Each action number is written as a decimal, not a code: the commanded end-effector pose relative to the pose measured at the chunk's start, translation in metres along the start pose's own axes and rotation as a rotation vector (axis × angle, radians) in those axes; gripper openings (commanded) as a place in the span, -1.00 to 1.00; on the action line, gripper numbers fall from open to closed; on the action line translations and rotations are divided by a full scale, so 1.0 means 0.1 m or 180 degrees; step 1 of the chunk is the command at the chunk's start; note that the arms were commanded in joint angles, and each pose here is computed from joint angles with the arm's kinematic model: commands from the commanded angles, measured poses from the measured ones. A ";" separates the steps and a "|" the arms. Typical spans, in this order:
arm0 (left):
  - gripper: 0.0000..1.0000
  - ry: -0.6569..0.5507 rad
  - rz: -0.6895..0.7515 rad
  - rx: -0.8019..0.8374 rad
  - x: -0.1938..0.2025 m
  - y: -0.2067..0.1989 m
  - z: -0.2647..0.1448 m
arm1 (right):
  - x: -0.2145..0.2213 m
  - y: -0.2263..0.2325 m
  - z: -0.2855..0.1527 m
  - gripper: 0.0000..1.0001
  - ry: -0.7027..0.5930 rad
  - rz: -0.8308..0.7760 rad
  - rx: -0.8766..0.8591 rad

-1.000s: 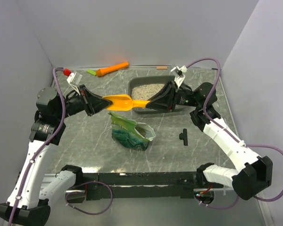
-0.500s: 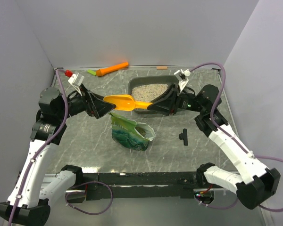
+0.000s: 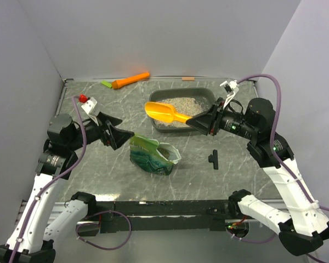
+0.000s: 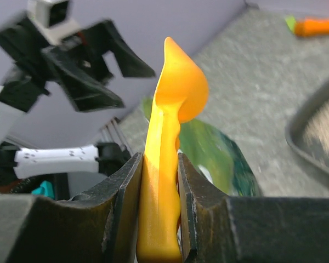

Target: Fill the litter box with clean litter

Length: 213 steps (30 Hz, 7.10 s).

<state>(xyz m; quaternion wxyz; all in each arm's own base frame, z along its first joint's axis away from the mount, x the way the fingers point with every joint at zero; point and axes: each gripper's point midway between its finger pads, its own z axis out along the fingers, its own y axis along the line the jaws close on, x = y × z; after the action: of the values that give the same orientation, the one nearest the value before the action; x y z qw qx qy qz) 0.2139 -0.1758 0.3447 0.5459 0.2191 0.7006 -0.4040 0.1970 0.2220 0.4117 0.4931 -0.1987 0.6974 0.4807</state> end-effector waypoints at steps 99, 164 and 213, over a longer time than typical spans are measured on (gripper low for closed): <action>-0.99 0.0979 0.1343 -0.0820 0.79 0.15 0.00 | 0.53 -0.04 -0.10 -1.00 0.1121 -0.0590 0.0545; -0.98 0.0448 0.1073 -0.1145 1.21 0.21 0.58 | 2.53 -1.12 1.18 -1.00 0.3203 0.1429 0.0775; -0.98 0.0655 0.1703 -0.1268 1.57 0.15 0.42 | 2.11 -0.68 0.17 -1.00 0.1353 0.1857 -0.0539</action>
<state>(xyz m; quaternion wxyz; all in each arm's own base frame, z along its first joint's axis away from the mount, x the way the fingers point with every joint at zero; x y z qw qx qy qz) 0.2022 -0.2246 0.1873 0.5834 0.3351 0.7357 -0.0785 0.1821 0.2554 0.1809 0.1573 -0.1009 0.7891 0.5851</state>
